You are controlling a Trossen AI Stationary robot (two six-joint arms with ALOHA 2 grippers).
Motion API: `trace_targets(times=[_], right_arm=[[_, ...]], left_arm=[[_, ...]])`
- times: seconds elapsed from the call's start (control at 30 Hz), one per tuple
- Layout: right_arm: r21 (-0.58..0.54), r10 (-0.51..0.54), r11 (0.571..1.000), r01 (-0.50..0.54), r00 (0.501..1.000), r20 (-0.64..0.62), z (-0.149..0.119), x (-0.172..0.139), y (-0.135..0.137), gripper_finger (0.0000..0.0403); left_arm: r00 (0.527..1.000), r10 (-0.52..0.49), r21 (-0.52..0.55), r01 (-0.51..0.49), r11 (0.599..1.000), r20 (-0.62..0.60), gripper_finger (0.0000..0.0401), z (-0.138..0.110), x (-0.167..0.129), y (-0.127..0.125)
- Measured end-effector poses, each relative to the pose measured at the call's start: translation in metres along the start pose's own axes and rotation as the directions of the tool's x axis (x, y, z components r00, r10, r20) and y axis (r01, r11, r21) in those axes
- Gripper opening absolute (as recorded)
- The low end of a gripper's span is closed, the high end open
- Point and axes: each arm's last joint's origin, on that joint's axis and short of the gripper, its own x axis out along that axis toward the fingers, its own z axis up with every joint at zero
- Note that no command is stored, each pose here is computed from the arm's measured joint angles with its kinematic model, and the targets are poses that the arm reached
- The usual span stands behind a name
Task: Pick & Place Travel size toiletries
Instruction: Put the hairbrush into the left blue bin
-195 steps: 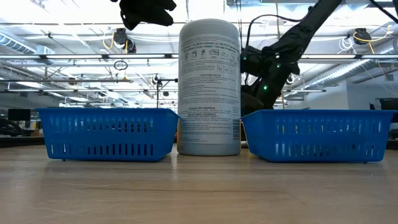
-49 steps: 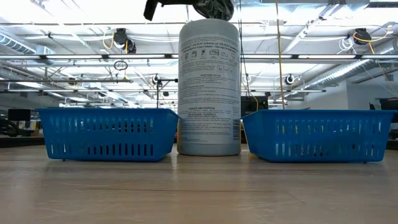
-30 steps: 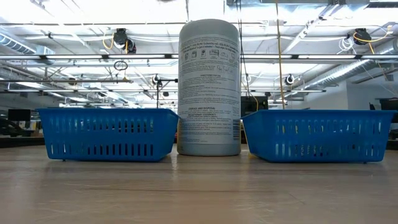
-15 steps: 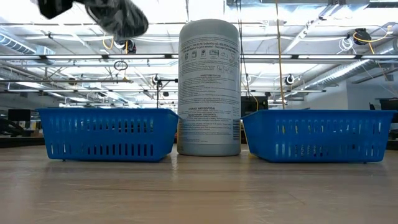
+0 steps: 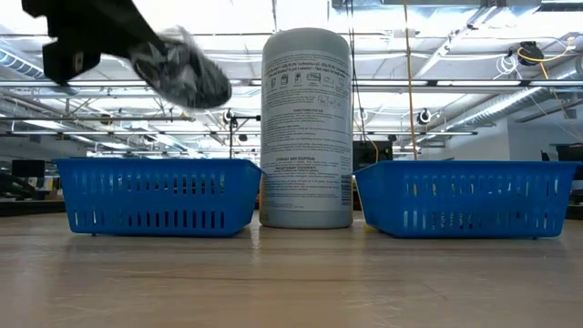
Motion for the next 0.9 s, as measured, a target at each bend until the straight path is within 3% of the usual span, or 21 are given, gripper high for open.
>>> trace_targets(times=[0.17, 0.33, 0.9], right_arm=[[0.013, 0.007, 1.0, -0.007, 1.0, 0.002, 0.0, -0.002, 0.001, 0.0195], [0.025, 0.007, 1.0, -0.007, 1.0, 0.0, -0.001, -0.002, 0.001, 0.0196], [0.025, 0.016, 1.0, -0.016, 1.0, -0.012, -0.005, -0.002, 0.004, 0.0188]], left_arm=[[0.999, 0.034, -0.008, -0.034, 0.999, -0.007, 0.0039, -0.008, 0.009, 0.003], [0.998, 0.052, -0.021, -0.052, 0.998, -0.022, 0.0061, -0.014, 0.015, 0.004], [0.999, 0.023, -0.003, -0.023, 1.0, -0.026, 0.0223, -0.006, 0.007, 0.003]])
